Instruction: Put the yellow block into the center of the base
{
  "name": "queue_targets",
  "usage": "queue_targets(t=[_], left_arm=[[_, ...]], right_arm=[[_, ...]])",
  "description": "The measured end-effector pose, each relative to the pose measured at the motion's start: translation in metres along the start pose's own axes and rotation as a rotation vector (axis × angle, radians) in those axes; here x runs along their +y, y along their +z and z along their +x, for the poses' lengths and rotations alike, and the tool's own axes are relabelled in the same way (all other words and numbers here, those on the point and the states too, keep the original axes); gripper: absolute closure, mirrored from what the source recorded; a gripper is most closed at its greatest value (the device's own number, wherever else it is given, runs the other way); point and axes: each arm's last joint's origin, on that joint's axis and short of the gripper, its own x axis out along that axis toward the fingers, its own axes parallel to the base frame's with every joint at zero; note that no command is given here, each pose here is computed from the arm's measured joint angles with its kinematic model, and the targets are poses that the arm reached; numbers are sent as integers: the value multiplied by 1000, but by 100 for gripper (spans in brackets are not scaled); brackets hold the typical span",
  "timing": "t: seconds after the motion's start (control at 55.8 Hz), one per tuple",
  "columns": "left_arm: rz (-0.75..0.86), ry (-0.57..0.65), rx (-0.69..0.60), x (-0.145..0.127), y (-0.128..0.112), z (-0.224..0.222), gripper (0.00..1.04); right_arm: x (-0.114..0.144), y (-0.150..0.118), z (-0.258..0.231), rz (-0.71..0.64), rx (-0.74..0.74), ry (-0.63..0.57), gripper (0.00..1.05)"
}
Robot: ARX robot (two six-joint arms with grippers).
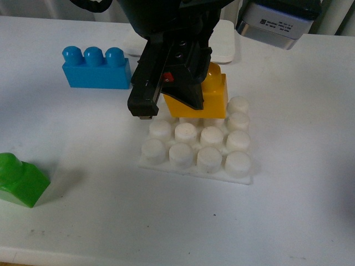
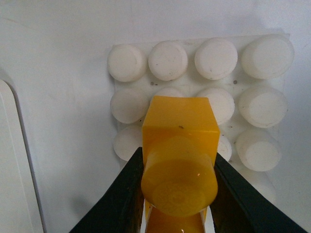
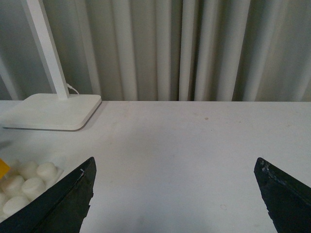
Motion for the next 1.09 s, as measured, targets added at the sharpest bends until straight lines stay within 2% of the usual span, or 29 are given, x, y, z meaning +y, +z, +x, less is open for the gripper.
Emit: queue_targets(t=[0.537,0.752,1.093], left_arm=[[-17,-47,41,13,-6,21,73],[34,-50,140,13,-8,31,73],[56,-57,161,13,-1,42,73]], right_arm=[[0,0,0,0,0,0,9],[0,0,0,0,0,0,9],[0,0,0,0,0,0,9]])
